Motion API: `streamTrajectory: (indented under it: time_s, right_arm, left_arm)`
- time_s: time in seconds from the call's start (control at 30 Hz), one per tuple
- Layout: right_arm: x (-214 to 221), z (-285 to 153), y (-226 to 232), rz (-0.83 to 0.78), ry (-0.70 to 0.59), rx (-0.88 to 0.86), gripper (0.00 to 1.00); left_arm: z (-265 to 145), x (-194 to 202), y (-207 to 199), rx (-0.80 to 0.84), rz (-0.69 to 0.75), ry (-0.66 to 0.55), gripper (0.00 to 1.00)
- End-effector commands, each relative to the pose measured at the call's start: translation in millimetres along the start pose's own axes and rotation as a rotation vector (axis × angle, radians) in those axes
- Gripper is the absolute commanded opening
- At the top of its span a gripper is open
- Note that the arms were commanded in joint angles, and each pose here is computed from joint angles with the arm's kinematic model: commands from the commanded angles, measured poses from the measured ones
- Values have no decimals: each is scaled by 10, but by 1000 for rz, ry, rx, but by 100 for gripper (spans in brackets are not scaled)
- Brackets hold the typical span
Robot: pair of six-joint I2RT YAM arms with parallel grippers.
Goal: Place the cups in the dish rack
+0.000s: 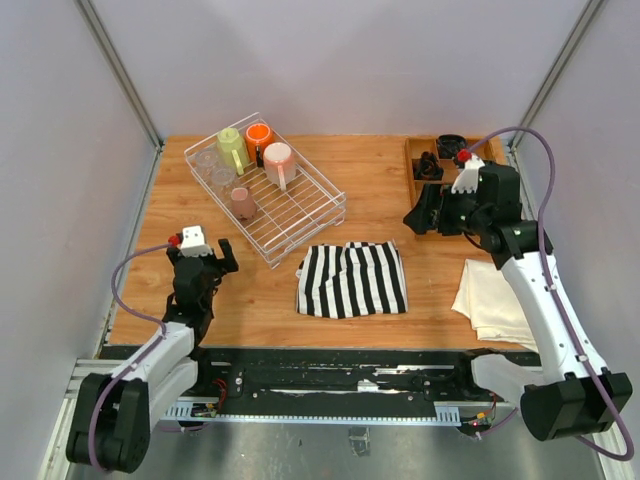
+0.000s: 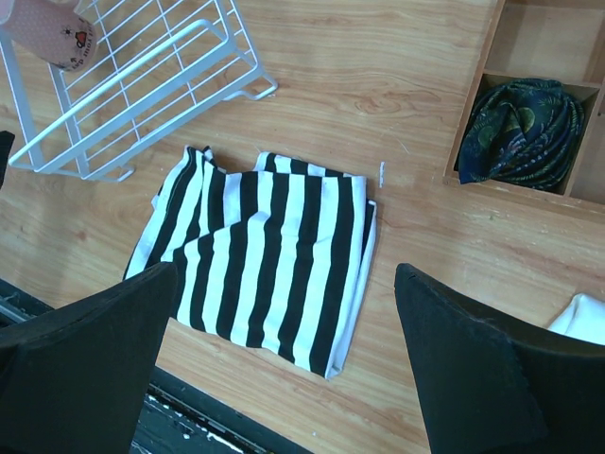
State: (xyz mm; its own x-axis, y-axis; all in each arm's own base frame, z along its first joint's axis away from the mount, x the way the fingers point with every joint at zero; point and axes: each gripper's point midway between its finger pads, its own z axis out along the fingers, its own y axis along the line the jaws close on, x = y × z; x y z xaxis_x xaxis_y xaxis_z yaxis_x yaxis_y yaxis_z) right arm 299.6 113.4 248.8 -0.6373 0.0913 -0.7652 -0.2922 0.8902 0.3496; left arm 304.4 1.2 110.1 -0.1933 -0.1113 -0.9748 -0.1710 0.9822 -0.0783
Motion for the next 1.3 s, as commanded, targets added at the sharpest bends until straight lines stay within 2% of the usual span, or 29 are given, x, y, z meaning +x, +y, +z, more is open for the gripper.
streamTrajectory:
  time_s: [0.0,0.2,0.37,0.43,0.5,0.67,0.73,0.83,0.97,1.27]
  right_arm:
    - [60,-100,-69,-46,-9,21,98]
    - [242,-15,-469,-130,15,184,98]
    - [241,235,-853,-229,-95,298,98]
    - [382,351,-1050,-273,-125,350,98]
    - [479,417,-1239,-323,-143,413,98]
    - [744,540,-1624,-289,-185,506,98]
    - [738,589,-1667,-296,-269,506,98]
    - [828,662,-1742,-307,-312,515,98]
    - [813,720,-1780,-374,-335,512,98]
    - [922,820,-1967,-326,-341,553,99]
  left_arm:
    - [77,-394,101,-25,-19,-245,100]
    - [297,-309,32,23,29,-256,100]
    - [372,-156,-113,136,78,-245,100]
    - [358,-155,-45,97,46,-245,100]
    - [342,-178,160,-20,-3,-264,100]
    - [427,-149,132,-15,4,-230,100]
    - [404,-161,181,-41,-8,-240,100]
    - [391,-167,196,-49,-19,-246,100]
    - [392,-162,196,-49,-19,-244,100]
    - [406,-161,187,-45,-14,-240,100]
